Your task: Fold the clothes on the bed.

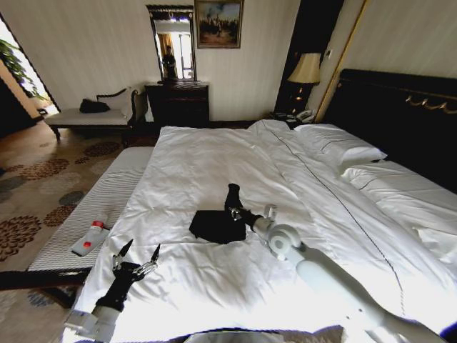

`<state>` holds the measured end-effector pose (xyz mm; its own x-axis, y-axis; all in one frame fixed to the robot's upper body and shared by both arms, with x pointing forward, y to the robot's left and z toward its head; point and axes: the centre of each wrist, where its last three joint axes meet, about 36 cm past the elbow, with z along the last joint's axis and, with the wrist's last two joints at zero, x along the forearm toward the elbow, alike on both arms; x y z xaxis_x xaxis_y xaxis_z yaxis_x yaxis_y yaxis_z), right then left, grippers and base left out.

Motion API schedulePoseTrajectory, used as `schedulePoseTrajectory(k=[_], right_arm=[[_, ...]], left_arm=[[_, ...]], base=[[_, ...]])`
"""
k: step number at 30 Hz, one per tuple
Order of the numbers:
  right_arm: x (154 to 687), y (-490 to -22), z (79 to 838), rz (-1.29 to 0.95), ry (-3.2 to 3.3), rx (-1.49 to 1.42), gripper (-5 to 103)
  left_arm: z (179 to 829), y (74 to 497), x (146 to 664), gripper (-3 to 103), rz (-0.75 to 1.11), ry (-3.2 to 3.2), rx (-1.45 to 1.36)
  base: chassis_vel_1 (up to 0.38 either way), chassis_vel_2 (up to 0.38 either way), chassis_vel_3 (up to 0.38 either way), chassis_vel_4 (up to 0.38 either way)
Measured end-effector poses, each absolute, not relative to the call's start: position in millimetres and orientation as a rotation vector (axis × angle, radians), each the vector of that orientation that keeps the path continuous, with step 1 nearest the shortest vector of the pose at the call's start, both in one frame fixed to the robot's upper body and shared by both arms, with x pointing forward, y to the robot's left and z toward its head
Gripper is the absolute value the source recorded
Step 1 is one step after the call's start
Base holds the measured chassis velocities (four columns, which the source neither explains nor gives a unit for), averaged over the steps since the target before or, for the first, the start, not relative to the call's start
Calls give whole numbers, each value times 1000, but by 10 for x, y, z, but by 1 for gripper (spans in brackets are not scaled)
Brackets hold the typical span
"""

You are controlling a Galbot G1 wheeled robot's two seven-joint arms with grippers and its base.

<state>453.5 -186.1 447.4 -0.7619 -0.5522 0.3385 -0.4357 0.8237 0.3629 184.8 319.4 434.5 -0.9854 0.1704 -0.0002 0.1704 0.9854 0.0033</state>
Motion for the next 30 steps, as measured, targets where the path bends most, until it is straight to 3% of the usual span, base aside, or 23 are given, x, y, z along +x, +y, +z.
schedulePoseTrajectory(k=[23, 25, 27, 29, 30], right_arm=[[4525, -1379, 4072, -207, -2512, 870, -1], [4486, -1327, 4084, -189, -2514, 905, 10], [4472, -1310, 4094, -183, -2515, 918, 10], [4446, -1279, 4098, -162, -2523, 939, 25], [4449, -1274, 4097, -157, -2529, 941, 25]], left_arm=[[4313, 3319, 1790, 100, -15, 3128, 180], [4295, 3342, 1783, 100, -20, 3130, 162], [4289, 3346, 1779, 100, -18, 3130, 163], [4279, 3352, 1774, 100, -11, 3129, 166], [4280, 3353, 1776, 100, -11, 3128, 166]], base=[[0, 0, 0, 0], [0, 0, 0, 0], [0, 0, 0, 0], [0, 0, 0, 0], [0, 0, 0, 0]])
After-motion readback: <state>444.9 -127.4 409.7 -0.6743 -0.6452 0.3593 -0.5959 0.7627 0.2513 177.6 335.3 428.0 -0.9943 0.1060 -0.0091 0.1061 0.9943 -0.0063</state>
